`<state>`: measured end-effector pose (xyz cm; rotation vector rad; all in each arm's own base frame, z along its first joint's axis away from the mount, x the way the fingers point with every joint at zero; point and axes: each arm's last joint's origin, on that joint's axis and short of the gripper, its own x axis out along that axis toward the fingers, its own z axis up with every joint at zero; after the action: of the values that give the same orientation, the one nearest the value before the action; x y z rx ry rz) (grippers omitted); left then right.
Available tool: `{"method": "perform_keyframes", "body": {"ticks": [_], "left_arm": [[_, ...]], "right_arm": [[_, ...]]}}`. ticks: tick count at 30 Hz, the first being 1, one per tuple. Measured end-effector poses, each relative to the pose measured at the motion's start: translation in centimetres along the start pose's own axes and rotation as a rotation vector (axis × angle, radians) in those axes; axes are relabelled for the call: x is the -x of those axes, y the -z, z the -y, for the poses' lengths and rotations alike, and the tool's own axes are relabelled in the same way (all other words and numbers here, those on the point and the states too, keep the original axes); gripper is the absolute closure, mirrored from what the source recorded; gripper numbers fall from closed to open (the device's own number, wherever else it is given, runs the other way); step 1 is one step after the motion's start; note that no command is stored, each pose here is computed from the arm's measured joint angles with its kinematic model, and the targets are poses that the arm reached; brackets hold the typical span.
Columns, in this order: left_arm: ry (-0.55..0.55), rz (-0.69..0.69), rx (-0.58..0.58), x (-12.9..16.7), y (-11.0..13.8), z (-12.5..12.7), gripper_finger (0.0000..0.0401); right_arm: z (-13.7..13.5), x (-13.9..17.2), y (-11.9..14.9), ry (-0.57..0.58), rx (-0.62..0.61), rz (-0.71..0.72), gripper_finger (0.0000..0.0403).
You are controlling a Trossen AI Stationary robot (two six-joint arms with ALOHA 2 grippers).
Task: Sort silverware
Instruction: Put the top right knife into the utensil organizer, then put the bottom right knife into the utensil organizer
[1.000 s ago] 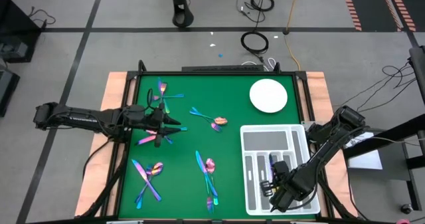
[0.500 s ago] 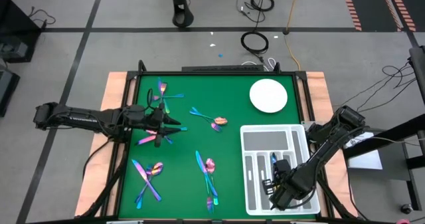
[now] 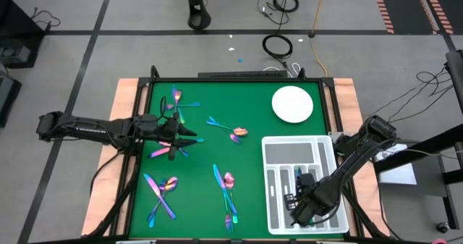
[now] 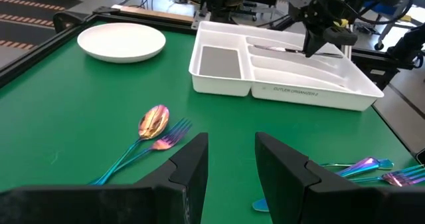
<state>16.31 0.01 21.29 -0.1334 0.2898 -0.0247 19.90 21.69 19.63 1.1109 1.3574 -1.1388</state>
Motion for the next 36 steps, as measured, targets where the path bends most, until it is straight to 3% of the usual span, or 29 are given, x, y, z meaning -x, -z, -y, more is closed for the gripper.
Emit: {"method": "perform_keyframes", "body": {"ticks": [10, 17, 23, 31, 36], "left_arm": [[0.0, 0.0, 0.0, 0.0, 0.0, 0.0, 0.0276], [0.0, 0.001, 0.0, 0.0, 0.0, 0.0, 0.0276], [0.0, 0.001, 0.0, 0.0, 0.0, 0.0, 0.0276], [0.001, 0.008, 0.01, 0.0, -0.1, 0.0, 0.0276], [0.002, 0.009, 0.051, 0.0, -0.1, 0.0, 0.0276]], "right_arm": [[-0.5, -2.0, 0.5, 0.111, -0.023, -0.031, 0.0331], [-0.7, -2.0, 0.4, 0.11, -0.034, -0.038, 0.0279], [-0.6, -1.2, 0.0, 0.097, 0.008, -0.057, 0.0262], [0.0, 3.1, -0.8, -0.056, 0.065, 0.068, 0.0267], [-0.2, 4.6, -2.0, -0.177, 0.203, 0.192, 0.0268]]}}
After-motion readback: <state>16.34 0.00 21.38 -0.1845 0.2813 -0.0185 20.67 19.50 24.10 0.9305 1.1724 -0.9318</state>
